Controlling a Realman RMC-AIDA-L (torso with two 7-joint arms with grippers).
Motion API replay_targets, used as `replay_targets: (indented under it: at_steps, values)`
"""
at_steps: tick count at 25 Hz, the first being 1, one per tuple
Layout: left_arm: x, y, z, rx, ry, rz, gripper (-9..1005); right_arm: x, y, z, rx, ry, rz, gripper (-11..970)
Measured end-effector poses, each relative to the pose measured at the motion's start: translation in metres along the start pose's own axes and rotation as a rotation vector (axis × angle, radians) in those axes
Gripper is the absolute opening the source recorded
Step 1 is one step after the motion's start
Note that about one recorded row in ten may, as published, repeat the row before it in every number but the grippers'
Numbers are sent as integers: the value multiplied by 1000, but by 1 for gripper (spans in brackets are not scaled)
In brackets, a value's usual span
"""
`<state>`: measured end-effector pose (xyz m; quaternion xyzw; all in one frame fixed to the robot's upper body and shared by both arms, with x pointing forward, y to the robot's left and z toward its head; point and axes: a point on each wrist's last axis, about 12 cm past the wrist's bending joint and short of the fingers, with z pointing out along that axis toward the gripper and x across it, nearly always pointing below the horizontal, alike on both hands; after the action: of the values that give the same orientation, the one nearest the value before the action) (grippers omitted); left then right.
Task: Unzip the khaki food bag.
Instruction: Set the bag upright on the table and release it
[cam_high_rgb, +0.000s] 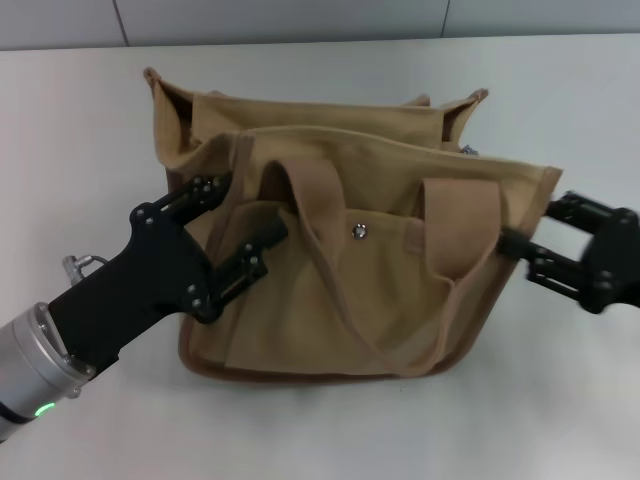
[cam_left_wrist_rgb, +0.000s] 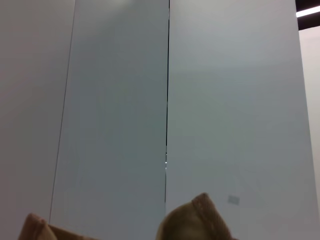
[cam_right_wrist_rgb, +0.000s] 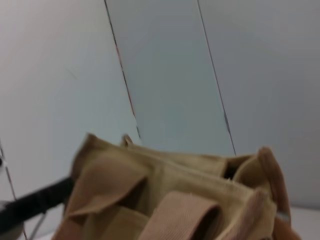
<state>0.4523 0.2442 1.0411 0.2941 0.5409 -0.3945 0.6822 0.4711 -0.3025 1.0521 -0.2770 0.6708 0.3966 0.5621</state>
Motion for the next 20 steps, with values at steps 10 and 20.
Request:
replay_targets:
  at_steps: [10, 20]
  values:
    - [-2, -4, -13, 9, 1, 8, 678, 11, -1, 28, -5, 17, -110, 383]
    - [-5, -11, -36, 3, 11, 6, 843, 2, -11, -3, 113, -35, -206, 175]
